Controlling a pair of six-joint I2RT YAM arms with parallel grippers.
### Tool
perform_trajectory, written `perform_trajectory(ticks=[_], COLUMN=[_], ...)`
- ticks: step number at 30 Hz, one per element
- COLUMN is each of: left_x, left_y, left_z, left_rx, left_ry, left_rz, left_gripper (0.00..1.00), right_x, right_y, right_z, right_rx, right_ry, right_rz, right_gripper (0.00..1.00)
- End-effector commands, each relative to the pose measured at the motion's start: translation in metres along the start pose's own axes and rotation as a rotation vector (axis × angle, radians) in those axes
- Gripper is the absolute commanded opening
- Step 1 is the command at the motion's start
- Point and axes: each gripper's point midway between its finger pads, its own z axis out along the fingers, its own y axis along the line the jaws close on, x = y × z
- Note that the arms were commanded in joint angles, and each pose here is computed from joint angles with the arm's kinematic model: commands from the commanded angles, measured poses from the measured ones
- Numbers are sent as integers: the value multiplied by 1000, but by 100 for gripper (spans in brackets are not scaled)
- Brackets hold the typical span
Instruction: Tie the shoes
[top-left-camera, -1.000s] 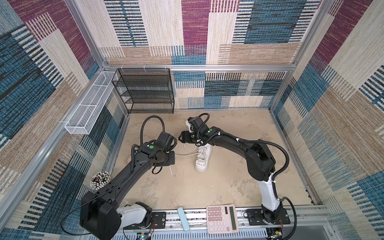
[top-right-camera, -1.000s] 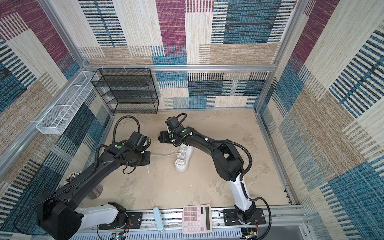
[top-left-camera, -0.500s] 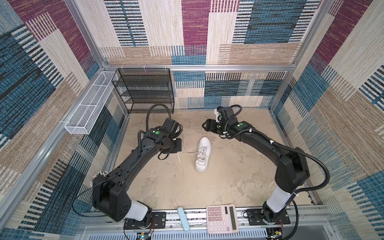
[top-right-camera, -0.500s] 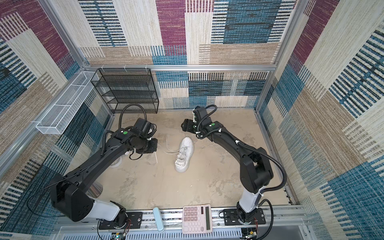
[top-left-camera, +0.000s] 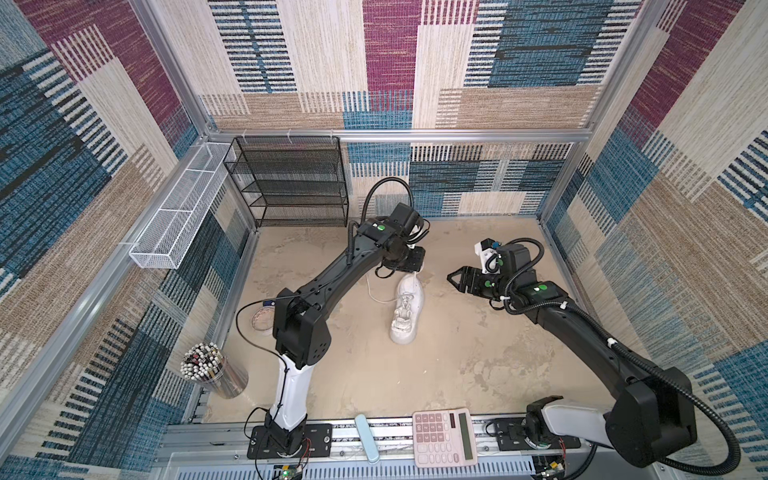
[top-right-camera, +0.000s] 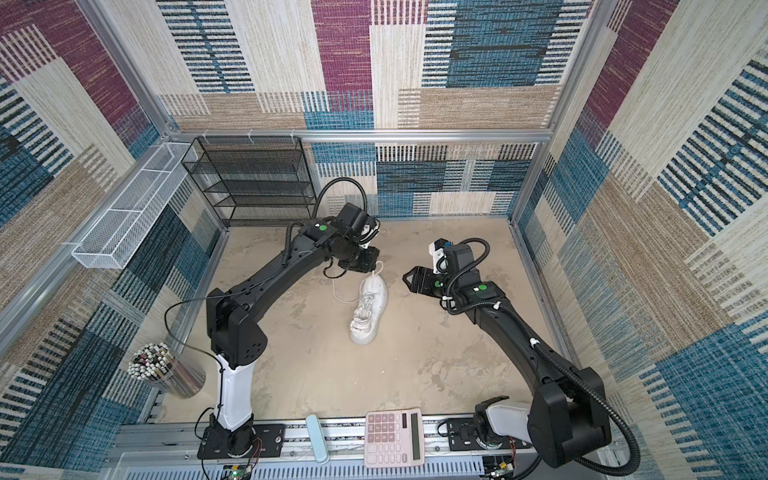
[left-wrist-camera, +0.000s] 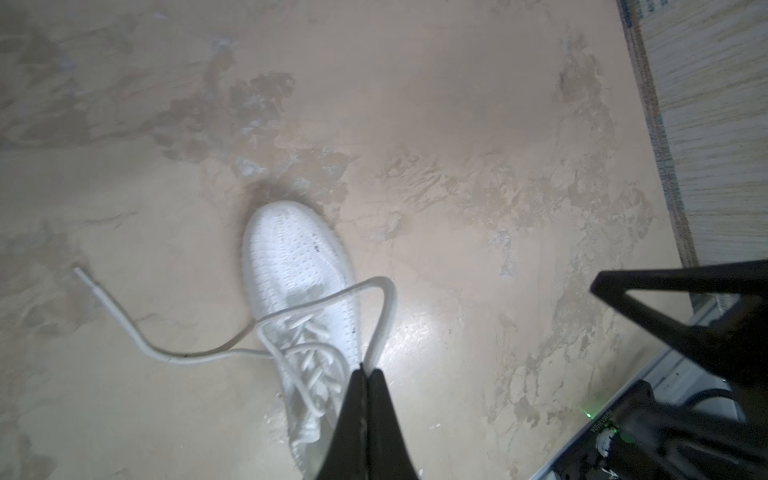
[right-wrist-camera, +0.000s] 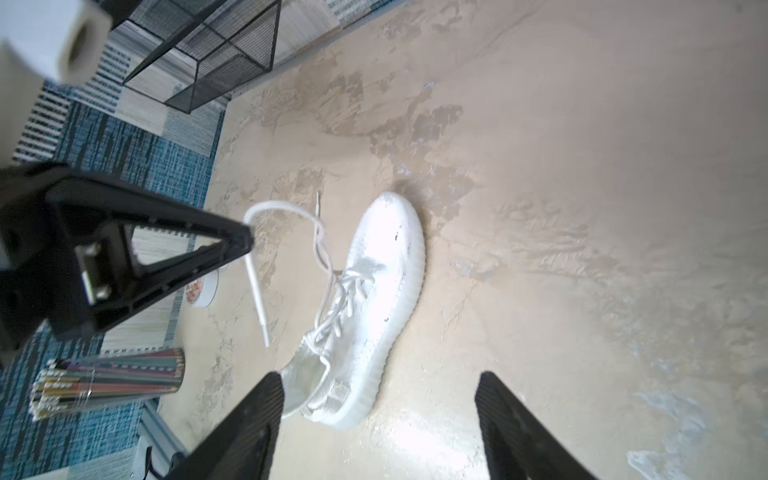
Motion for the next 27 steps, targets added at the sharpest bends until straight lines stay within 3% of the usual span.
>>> perform_trajectory(ticks=[1,5,10,27], left_x=[9,9,13,20], left_y=[-11,-21,-25,-29], left_z=[13,18,18,17], left_rx=[38,65,77,78], left_ry=[70,79,90,102], left_rz=[59,68,74,69], left_gripper=[0,0,0,0], right_x=[6,15,18,15], right_y=[25,37,39,40], right_z=[-4,-7,7,50], right_rx=[-175,-320,-380,-427], right_ry=[-21,-65,-35,42], right_rz=[2,45,56,76], right_gripper=[72,66,53,36])
